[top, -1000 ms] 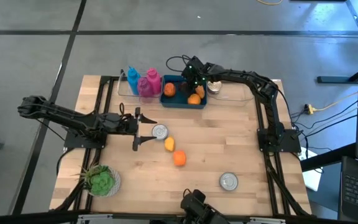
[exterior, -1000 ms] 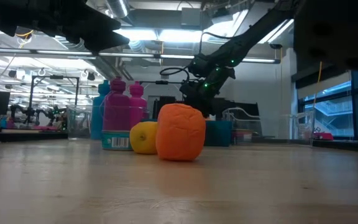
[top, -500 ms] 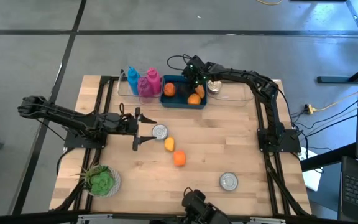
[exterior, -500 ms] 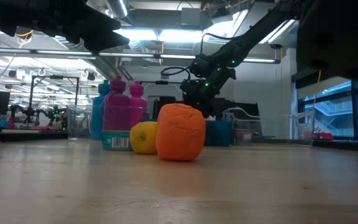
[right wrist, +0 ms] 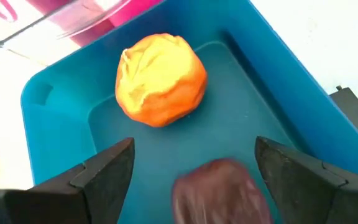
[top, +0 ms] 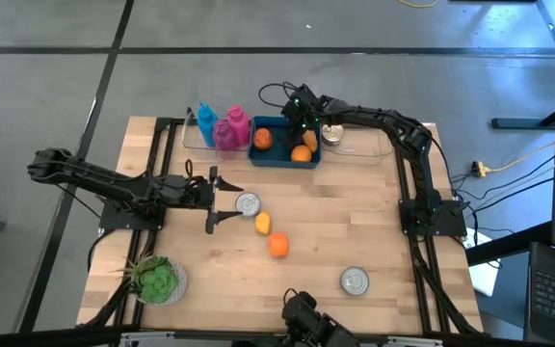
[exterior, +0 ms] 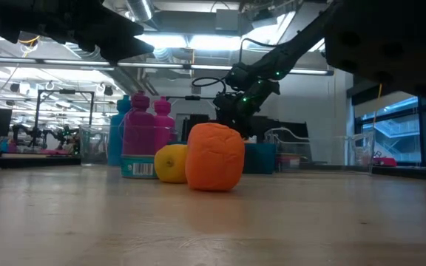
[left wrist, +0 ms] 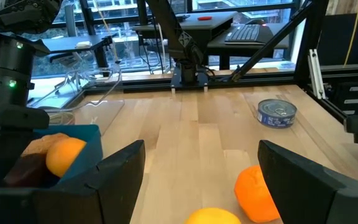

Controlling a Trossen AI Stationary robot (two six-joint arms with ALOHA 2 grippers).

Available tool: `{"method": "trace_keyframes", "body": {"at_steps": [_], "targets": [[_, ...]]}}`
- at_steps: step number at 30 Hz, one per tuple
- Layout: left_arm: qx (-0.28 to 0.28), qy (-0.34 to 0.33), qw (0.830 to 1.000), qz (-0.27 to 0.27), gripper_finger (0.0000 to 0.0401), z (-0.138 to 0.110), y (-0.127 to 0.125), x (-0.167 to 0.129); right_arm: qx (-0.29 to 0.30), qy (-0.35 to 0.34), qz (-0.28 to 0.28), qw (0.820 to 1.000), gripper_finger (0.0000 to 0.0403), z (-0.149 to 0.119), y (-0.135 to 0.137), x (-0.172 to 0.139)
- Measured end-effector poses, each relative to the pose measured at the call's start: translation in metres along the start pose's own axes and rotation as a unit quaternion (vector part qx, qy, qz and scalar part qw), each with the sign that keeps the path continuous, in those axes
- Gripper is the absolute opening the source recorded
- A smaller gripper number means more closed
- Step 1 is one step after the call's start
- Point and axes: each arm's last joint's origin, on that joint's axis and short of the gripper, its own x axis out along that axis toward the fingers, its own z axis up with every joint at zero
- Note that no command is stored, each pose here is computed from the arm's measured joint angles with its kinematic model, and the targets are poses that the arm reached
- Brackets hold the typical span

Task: Pick & Place Food Item
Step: Stack the yellow blue can on top of the blue pink can in the right transparent bin

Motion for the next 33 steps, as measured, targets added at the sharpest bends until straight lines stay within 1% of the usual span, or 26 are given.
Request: {"method": "trace_keyframes", "body": {"at_steps": [8, 11, 13, 16, 20, 24, 26, 29, 33], "targets": [[0.0, 0.0, 1.0, 0.0, 0.0299, 0.0, 0.0, 0.0, -0.001, -0.002, -0.001, 1.0, 0.0329, 0.0, 0.0, 0.0], [-0.002, 0.0, 1.0, 0.0, 0.0299, 0.0, 0.0, 0.0, 0.001, -0.002, -0.017, 1.0, 0.0329, 0.0, -0.001, 0.0], [-0.002, 0.0, 1.0, 0.0, 0.0299, 0.0, 0.0, 0.0, 0.004, -0.004, -0.038, 0.999, 0.0329, 0.001, -0.002, -0.001], [-0.002, 0.0, 1.0, 0.0, 0.0299, 0.0, 0.0, 0.0, 0.012, -0.018, -0.052, 0.998, 0.033, 0.004, -0.003, -0.001], [0.0, 0.006, 1.0, 0.0, 0.0299, -0.001, 0.0, 0.0, 0.003, -0.052, -0.037, 0.998, 0.0329, 0.011, 0.0, -0.005], [0.0, 0.011, 1.0, 0.001, 0.0299, -0.002, 0.0, 0.0, -0.013, -0.095, -0.031, 0.995, 0.0329, 0.024, 0.01, -0.021], [0.0, 0.011, 1.0, 0.001, 0.0299, -0.002, 0.0, 0.0, -0.022, -0.121, -0.028, 0.992, 0.0329, 0.032, 0.017, -0.034], [0.001, 0.011, 1.0, 0.001, 0.0299, -0.002, 0.0, 0.0, -0.041, -0.167, -0.02, 0.985, 0.0329, 0.045, 0.034, -0.061], [0.001, 0.011, 1.0, 0.002, 0.0299, -0.002, 0.0, 0.0, -0.084, -0.227, -0.007, 0.97, 0.0329, 0.059, 0.061, -0.101]]}}
